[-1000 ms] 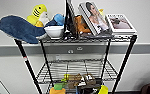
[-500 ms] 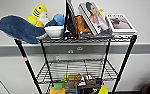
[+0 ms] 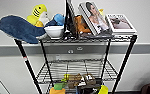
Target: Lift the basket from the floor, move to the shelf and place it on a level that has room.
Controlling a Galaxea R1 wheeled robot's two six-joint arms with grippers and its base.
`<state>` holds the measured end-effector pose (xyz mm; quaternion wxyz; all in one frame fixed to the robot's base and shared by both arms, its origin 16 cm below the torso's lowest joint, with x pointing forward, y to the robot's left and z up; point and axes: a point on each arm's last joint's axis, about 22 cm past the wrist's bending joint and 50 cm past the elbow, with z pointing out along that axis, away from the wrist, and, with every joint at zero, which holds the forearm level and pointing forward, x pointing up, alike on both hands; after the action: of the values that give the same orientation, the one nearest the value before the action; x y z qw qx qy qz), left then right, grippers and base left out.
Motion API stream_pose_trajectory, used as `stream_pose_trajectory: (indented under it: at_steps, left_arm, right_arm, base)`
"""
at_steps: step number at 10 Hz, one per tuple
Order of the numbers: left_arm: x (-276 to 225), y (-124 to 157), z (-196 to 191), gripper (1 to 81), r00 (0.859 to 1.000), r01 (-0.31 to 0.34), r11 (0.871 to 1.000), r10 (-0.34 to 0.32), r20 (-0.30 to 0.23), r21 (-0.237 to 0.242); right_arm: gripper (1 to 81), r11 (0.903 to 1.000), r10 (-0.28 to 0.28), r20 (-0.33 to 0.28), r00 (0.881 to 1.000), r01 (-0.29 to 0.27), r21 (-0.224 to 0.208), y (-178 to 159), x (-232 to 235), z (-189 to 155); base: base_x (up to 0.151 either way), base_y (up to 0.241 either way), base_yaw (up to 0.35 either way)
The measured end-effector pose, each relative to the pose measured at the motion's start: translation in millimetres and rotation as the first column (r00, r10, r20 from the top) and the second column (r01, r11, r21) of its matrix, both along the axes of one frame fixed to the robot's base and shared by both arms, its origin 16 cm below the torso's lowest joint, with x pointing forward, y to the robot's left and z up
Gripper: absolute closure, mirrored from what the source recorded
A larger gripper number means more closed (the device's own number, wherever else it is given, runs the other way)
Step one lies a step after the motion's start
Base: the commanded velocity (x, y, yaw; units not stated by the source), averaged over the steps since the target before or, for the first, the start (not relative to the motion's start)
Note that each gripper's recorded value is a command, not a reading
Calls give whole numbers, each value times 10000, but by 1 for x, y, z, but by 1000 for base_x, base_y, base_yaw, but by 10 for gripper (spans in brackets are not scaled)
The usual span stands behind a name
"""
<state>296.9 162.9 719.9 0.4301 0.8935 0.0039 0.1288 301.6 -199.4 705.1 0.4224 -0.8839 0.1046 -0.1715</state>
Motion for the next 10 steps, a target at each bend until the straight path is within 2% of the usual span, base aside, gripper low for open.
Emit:
stream_pose_trajectory:
  at_steps: [6,10]
  left_arm:
    - [9,-5,89,811,9946,596,9949,-522,893,-819]
    - [9,-14,142,811,9866,1035,9861,-852,1394,-1301]
  right_arm:
    - [811,9975,428,735,9964,-467,532,-5,16,81]
    - [811,9942,635,1308,9894,-741,783,-9,24,137]
  base:
    - [0,0,0]
    - [0,0,0]
